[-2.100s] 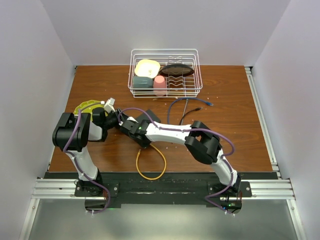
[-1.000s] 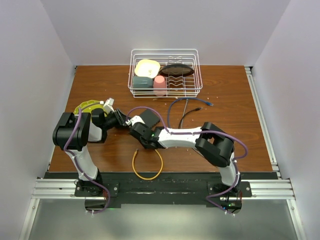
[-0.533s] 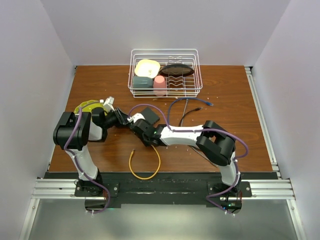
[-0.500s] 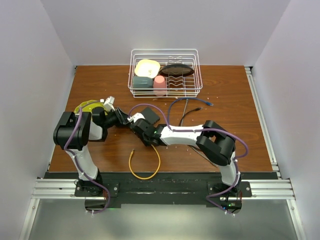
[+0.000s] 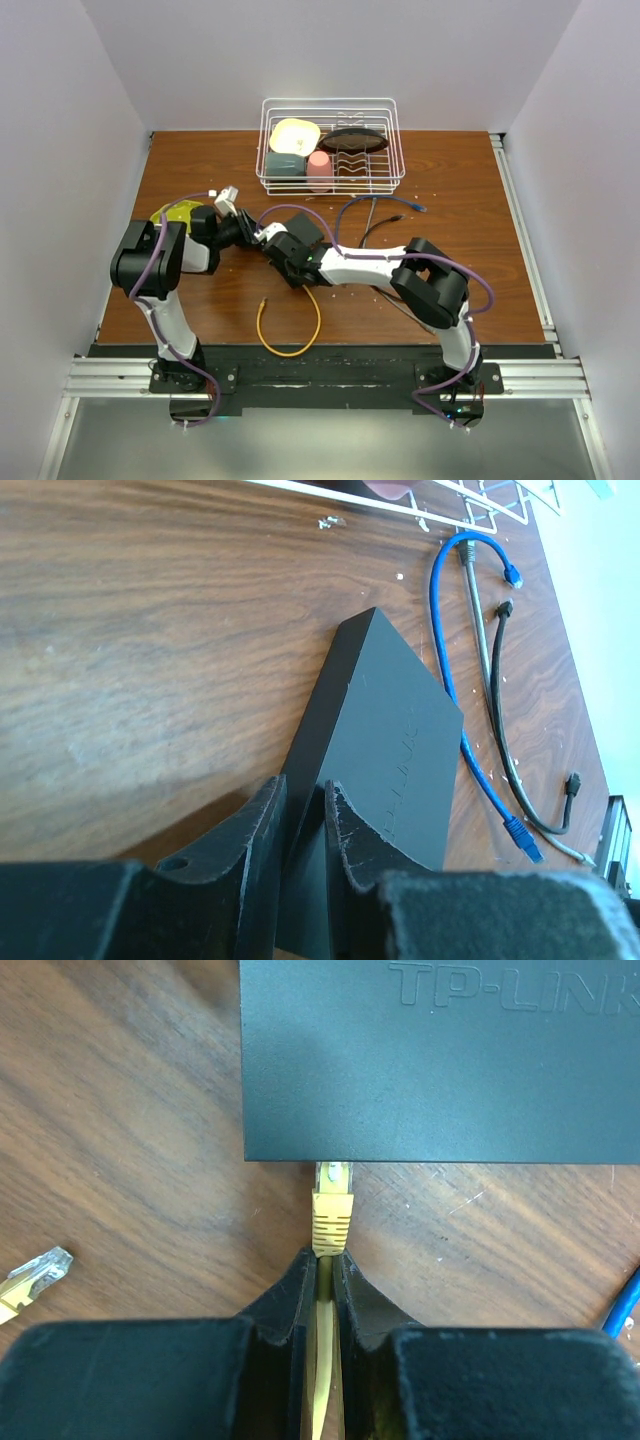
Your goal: Insert the plug into the switch port
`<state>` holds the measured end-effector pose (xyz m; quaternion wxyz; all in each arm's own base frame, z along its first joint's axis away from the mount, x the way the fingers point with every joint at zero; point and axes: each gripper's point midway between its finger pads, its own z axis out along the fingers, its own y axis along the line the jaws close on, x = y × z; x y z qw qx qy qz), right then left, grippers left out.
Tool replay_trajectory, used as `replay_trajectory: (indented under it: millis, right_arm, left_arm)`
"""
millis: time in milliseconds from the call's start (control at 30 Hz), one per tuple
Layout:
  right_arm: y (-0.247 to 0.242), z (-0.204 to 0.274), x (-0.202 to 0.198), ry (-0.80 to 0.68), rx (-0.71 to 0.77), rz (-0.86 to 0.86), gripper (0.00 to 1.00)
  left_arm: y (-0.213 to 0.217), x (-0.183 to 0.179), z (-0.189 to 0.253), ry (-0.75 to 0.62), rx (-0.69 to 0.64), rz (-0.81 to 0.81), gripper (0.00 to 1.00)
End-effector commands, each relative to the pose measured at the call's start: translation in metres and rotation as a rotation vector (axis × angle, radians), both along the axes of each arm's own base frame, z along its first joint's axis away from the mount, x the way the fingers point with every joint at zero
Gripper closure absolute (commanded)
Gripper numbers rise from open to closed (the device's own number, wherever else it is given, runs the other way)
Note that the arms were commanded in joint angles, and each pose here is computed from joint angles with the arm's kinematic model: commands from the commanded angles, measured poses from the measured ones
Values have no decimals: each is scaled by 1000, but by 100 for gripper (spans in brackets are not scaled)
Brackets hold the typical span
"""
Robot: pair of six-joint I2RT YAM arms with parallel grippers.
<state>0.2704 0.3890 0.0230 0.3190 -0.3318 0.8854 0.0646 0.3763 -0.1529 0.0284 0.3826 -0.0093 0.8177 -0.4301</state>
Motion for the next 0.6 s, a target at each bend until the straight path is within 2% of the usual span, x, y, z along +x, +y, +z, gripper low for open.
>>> replay_trajectory:
  millis: [0, 167, 400, 567]
  right_arm:
    - [46, 33, 62, -173, 213, -49, 100]
    - [45, 31, 68, -178, 215, -64, 100]
    - [37, 25, 61, -150, 196, -59, 100]
    - [24, 9, 44, -84, 161, -57, 100]
  left_arm:
    - [-46, -97, -46, 357, -68, -257, 83]
    - [-47, -102, -54, 395, -62, -263, 87]
    - [-45, -97, -51, 377, -43, -253, 88]
    - [-31, -80, -44, 336, 12, -172, 80]
